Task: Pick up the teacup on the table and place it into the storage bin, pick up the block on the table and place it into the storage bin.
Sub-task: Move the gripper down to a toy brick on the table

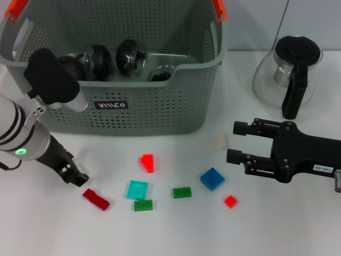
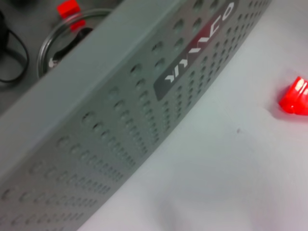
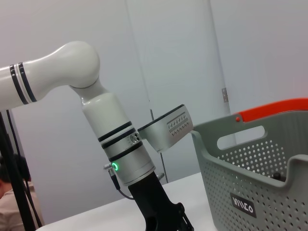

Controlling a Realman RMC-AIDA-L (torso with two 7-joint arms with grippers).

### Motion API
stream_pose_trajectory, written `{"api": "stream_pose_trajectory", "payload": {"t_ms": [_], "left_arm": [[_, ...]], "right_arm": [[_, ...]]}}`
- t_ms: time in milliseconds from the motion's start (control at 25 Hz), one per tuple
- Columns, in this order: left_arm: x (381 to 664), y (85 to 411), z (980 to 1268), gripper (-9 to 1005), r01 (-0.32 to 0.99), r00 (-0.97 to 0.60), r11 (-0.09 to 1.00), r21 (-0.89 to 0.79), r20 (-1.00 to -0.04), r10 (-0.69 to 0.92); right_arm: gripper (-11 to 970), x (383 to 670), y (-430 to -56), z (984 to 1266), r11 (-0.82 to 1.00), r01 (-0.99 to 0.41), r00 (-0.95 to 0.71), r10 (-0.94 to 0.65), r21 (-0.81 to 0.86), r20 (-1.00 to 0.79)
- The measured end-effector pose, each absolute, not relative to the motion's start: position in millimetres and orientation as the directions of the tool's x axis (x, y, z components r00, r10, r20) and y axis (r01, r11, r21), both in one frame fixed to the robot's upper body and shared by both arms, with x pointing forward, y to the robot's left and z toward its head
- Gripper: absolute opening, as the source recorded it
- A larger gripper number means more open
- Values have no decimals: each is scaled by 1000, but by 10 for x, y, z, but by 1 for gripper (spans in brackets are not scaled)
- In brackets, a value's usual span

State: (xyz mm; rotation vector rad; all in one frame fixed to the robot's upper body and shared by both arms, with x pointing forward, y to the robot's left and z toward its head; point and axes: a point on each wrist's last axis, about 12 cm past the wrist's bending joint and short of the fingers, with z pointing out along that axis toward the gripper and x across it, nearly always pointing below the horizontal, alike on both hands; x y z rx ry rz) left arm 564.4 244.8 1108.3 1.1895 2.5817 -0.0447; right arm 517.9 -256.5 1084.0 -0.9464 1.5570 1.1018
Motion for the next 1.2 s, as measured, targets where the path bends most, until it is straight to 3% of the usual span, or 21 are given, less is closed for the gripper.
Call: {"api": "stream_pose_trajectory", "payload": {"t_ms": [1200], "left_arm": [[5663,2440,11023,583,740,-625,666,87,-275,731]], "right_arm": [[715,5159,-2574,10827,289,-935,-233,-58,207,-971]]}}
